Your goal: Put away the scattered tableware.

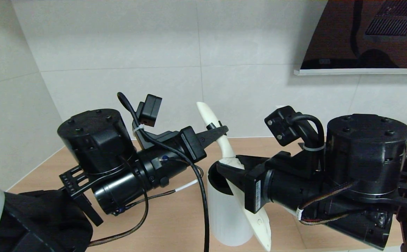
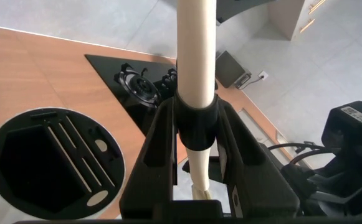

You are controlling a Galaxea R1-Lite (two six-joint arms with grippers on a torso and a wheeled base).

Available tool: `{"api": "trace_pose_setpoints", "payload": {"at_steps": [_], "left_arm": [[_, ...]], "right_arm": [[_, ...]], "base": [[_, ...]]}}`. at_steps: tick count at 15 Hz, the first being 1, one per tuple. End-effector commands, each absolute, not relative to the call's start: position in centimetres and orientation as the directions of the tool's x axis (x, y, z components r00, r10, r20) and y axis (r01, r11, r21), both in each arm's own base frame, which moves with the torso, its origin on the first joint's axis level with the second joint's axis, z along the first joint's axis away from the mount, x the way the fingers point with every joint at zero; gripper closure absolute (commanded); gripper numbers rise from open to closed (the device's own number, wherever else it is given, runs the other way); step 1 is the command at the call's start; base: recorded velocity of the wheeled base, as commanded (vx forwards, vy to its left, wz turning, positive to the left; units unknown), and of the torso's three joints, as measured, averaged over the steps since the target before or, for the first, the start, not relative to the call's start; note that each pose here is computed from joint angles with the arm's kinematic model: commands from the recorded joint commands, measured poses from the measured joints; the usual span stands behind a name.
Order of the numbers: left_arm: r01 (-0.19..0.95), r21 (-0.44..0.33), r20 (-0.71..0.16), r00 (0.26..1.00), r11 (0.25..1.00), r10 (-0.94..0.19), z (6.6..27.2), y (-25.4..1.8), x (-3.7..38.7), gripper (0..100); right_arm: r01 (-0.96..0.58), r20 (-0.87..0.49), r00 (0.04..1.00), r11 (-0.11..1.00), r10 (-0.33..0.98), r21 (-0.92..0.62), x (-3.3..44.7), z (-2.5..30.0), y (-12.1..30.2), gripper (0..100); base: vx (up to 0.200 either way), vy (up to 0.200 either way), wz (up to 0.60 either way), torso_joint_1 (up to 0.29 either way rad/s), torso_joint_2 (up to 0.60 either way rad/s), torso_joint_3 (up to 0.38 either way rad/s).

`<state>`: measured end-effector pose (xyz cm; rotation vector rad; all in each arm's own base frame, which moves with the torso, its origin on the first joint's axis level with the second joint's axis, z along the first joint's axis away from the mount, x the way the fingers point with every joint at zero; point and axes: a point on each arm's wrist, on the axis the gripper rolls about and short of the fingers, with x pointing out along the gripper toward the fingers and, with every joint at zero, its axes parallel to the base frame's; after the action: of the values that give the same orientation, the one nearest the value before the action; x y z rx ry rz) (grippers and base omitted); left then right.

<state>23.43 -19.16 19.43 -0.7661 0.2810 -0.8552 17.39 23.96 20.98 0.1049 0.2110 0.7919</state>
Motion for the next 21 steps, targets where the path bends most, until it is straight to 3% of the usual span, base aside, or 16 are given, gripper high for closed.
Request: {"api": "trace_pose_setpoints", "payload": {"at_steps": [1, 3, 4, 10, 12, 15, 18, 21], "left_arm": [[0.575, -0.706, 0.074, 0.64, 0.413, -0.764, 19.5, -19.2, 23.4, 100], [0.575, -0.706, 0.077, 0.643, 0.414, -0.762, 19.6, -19.1, 23.4, 100], [0.577, -0.705, 0.08, 0.642, 0.412, -0.762, 19.7, -19.1, 23.4, 100], [0.56, -0.706, 0.062, 0.657, 0.432, -0.751, 20.2, -19.0, 23.4, 100], [0.55, -0.693, 0.033, 0.67, 0.466, -0.742, 20.5, -18.7, 23.0, 100], [0.52, -0.659, 0.04, 0.745, 0.543, -0.665, 21.6, -18.7, 23.4, 100], [0.49, -0.633, 0.047, 0.798, 0.6, -0.601, 23.9, -18.3, 22.4, 100], [0.436, -0.531, 0.056, 0.873, 0.727, -0.484, 26.7, -18.1, 22.0, 100]], "right_arm": [[-0.694, -0.15, 0.683, 0.699, 0.715, 0.172, 17.3, 20.9, 23.9, 100], [-0.693, -0.148, 0.684, 0.7, 0.714, 0.172, 17.3, 21.0, 23.9, 100], [-0.692, -0.148, 0.685, 0.701, 0.713, 0.172, 17.3, 21.0, 23.8, 0], [-0.679, -0.12, 0.704, 0.713, 0.7, 0.176, 17.3, 21.9, 22.7, 0], [-0.657, -0.115, 0.725, 0.732, 0.679, 0.178, 17.5, 22.0, 21.4, 0], [-0.642, -0.047, 0.749, 0.742, 0.66, 0.191, 17.2, 23.9, 19.7, 0], [-0.571, 0.017, 0.815, 0.797, 0.579, 0.199, 16.9, 26.0, 15.9, 0], [-0.426, -0.055, 0.895, 0.884, 0.443, 0.193, 20.0, 24.8, 12.6, 0]], "base": [[0.0, 0.0, 0.0, 0.0, 0.0, 0.0], [0.0, 0.0, 0.0, 0.0, 0.0, 0.0], [0.0, 0.0, 0.0, 0.0, 0.0, 0.0], [0.0, 0.0, 0.0, 0.0, 0.0, 0.0], [0.0, 0.0, 0.0, 0.0, 0.0, 0.0], [0.0, 0.0, 0.0, 0.0, 0.0, 0.0], [0.0, 0.0, 0.0, 0.0, 0.0, 0.0], [0.0, 0.0, 0.0, 0.0, 0.0, 0.0]]}}
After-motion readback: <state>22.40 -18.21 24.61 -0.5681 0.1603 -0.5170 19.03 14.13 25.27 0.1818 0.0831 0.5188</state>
